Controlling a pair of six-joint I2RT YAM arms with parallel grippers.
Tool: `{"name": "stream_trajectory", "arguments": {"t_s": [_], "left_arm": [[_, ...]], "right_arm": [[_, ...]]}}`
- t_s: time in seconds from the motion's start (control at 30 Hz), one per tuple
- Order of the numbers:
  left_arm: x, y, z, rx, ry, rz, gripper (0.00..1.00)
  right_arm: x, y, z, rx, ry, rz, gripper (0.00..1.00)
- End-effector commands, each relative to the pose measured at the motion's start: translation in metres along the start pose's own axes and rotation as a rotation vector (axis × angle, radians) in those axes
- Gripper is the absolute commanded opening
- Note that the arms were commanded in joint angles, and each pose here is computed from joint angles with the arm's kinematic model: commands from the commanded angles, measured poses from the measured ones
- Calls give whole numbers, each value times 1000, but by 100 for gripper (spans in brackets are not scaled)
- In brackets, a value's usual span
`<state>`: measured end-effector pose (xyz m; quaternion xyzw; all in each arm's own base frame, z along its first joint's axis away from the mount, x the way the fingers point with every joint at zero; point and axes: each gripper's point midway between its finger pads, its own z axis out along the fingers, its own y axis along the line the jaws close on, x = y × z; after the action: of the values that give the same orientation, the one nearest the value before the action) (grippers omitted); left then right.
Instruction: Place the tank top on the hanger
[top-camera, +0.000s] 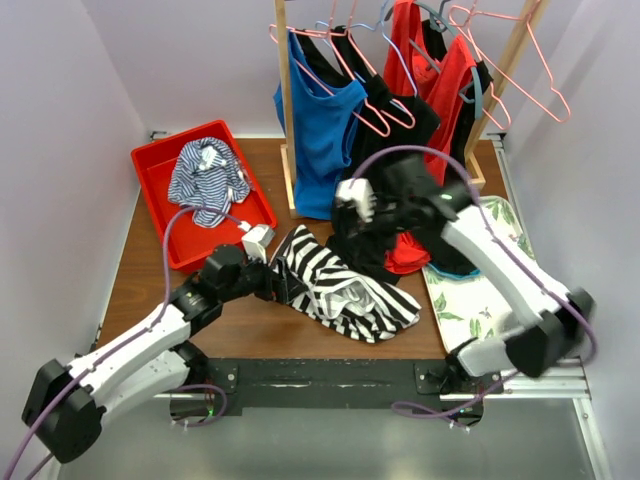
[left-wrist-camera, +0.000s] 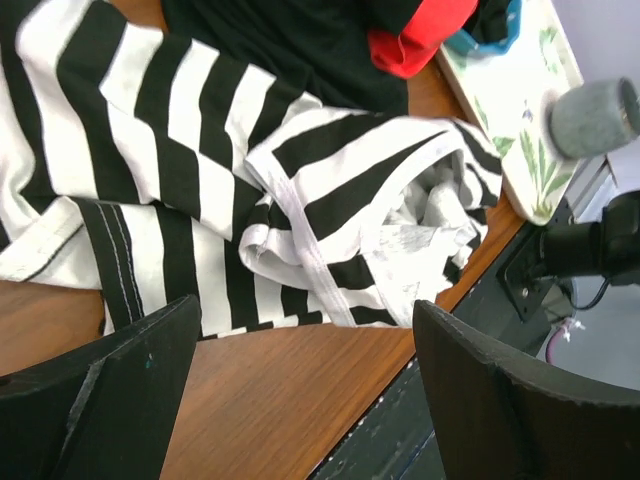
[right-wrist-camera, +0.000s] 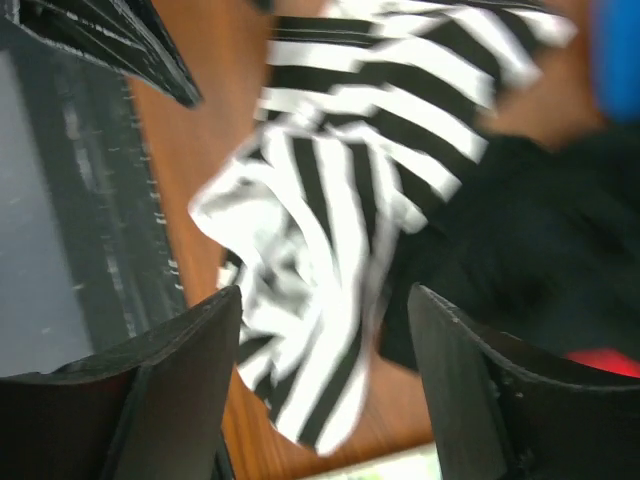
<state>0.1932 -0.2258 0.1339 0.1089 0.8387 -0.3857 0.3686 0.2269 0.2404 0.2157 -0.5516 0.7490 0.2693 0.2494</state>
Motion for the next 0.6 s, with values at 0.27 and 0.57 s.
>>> {"name": "stream_trajectory", "arguments": {"t_s": [0.27, 0.57], "left_arm": [[-52, -14, 9, 4, -30, 261, 93], [-87, 6, -3, -169, -58, 469, 96]], "right_arm": [[52, -100, -207, 809, -331, 378, 72], [44, -140, -334, 1145, -453, 495, 70]]}}
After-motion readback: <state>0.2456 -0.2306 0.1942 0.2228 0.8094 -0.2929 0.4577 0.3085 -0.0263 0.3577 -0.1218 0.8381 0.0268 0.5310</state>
